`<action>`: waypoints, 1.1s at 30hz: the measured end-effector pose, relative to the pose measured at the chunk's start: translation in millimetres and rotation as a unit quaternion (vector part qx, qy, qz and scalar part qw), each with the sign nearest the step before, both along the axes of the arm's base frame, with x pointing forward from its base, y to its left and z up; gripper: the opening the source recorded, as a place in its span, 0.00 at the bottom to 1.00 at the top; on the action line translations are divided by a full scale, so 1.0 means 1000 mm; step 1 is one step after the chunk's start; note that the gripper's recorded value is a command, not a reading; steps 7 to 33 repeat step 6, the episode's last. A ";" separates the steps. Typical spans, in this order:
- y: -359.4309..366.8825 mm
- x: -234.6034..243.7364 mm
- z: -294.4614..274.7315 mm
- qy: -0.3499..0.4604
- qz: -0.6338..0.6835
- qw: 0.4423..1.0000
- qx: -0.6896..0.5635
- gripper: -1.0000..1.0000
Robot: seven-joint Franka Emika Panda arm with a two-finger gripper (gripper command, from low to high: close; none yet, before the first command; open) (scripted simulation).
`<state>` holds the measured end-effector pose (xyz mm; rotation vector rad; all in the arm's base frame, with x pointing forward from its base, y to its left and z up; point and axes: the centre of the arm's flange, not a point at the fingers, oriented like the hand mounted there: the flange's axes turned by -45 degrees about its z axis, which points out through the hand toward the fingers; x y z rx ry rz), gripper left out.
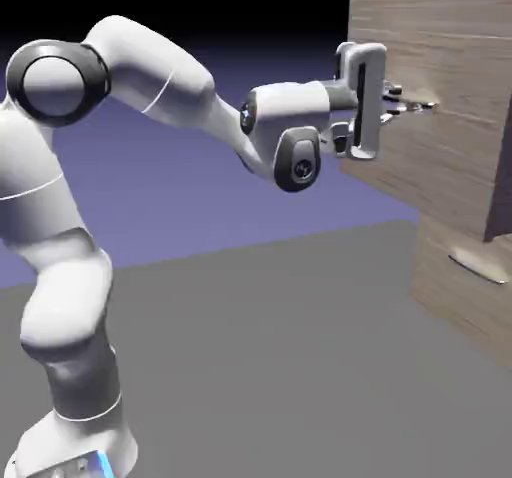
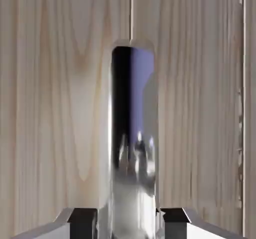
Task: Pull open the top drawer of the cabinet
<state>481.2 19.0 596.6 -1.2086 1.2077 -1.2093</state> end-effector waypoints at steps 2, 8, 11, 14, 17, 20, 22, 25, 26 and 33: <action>0.000 -0.023 0.000 0.000 0.000 1.000 0.000 0.00; 0.000 -0.044 0.000 0.001 0.000 1.000 -0.001 1.00; 0.000 -0.044 0.000 0.001 0.000 1.000 -0.001 1.00; 0.000 -0.044 0.000 0.001 0.000 1.000 -0.001 1.00; 0.000 -0.044 0.000 0.001 0.000 1.000 -0.001 1.00; 0.000 -0.044 0.000 0.001 0.000 1.000 -0.001 1.00; 0.000 -0.044 0.000 0.001 0.000 1.000 -0.001 1.00; 0.000 -0.044 0.000 0.001 0.000 1.000 -0.001 1.00; 0.000 -0.044 0.000 0.001 0.000 1.000 -0.001 1.00; 0.000 -0.044 0.000 0.001 0.000 1.000 -0.001 1.00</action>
